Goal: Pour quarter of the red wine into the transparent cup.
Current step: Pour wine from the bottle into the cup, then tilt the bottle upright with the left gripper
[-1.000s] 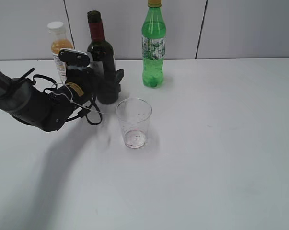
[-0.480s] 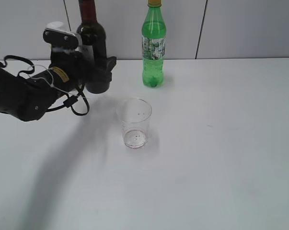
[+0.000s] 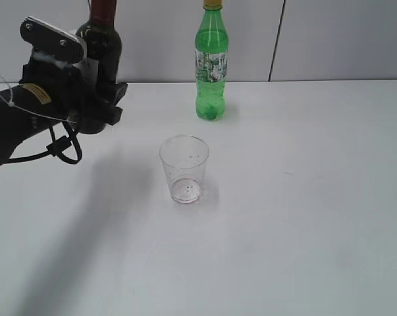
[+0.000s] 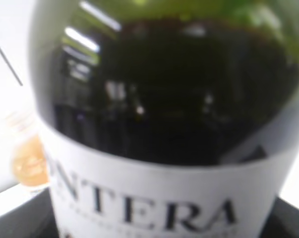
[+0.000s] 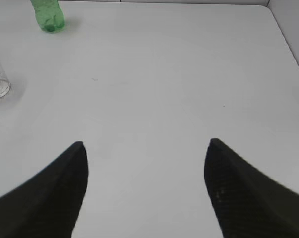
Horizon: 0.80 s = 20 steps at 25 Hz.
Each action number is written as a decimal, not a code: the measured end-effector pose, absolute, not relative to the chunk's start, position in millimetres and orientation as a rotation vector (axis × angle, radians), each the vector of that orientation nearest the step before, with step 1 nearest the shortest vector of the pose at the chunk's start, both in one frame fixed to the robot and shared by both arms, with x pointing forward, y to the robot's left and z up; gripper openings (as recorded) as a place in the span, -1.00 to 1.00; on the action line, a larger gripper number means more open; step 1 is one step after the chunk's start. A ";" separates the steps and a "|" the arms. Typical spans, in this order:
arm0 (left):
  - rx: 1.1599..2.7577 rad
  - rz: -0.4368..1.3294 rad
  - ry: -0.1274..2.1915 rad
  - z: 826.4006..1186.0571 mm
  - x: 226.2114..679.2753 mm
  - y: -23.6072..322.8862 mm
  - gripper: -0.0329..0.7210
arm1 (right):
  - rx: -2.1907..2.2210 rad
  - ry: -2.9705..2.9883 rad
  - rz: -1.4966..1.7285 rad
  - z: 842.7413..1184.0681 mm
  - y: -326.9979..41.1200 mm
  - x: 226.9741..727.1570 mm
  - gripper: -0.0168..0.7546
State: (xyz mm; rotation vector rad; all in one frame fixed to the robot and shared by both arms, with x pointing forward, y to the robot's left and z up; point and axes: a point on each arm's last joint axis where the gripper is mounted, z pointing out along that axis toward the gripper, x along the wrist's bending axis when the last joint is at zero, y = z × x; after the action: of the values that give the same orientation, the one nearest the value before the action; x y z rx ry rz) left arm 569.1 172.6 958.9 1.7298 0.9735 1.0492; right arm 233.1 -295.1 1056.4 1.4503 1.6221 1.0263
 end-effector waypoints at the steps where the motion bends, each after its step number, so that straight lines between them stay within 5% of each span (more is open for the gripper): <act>1: 1.763 1.067 0.954 957.7 565.1 171.0 0.55 | 1.450 1.622 1.026 1056.4 -295.1 233.1 0.56; 20: 2.161 1.420 0.678 948.1 554.5 177.5 0.55 | 1.450 1.622 1.026 1056.4 -295.1 233.1 0.56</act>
State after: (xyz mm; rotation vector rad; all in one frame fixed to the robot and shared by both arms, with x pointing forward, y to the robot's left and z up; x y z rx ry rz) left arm 554.5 177.5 948.1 2.1612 0.6775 1.4200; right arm 233.1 -295.1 1056.4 1.4503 1.6221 1.0263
